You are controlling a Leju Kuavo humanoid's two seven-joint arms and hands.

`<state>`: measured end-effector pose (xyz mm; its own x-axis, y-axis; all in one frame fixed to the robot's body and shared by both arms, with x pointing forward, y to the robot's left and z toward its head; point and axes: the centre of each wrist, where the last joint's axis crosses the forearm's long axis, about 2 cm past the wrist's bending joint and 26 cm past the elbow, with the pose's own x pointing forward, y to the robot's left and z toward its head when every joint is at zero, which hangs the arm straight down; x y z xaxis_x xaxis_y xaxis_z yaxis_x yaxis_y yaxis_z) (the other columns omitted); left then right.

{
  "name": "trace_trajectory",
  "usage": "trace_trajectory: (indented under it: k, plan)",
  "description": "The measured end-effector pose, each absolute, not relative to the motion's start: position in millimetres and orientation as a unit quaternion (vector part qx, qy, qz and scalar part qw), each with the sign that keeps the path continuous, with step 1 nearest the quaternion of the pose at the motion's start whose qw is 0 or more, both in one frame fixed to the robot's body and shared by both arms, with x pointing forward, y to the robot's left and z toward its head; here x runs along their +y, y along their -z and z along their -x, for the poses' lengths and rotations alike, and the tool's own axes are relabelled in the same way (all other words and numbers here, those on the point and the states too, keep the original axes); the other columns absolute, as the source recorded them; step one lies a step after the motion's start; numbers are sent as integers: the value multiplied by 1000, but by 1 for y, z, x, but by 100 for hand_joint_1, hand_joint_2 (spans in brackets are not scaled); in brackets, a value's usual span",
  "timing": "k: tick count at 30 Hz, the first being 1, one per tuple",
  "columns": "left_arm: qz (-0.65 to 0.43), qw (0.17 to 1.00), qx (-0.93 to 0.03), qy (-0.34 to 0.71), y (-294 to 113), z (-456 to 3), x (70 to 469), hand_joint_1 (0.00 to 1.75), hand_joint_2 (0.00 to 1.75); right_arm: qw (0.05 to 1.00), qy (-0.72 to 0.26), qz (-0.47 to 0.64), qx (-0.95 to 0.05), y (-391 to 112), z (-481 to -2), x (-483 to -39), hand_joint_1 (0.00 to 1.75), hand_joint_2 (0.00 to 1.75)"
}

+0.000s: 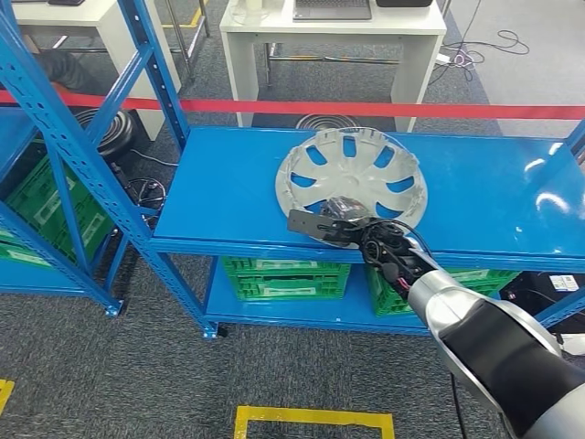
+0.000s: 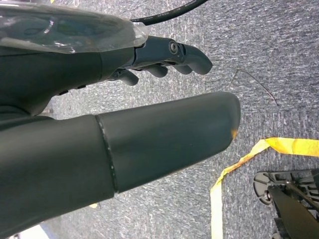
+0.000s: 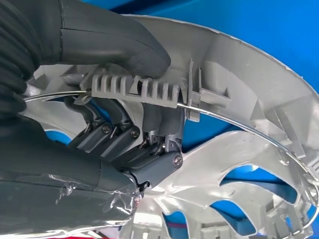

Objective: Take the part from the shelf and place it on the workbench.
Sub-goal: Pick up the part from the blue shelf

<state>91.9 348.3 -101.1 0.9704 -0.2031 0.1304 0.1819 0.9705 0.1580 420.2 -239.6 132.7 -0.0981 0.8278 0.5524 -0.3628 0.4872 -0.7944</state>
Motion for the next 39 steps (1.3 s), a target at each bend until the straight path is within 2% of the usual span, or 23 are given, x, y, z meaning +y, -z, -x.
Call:
trace_trajectory:
  k: [5,9,24,39]
  plan:
    - [-73,990,-73,97,101,-92,348,0,0,641,-464,202,-577,-132,-420,-240,172,175]
    - [-74,990,-73,97,101,-92,348,0,175,641,-464,202,-577,-133,-420,-240,175,175]
    - [-96,988,-75,92,101,-92,353,0,175,631,-436,214,-605,-133,-418,-243,175,175]
    - [-102,988,-73,92,101,-89,353,0,175,572,-227,175,-769,-177,-419,-239,175,175]
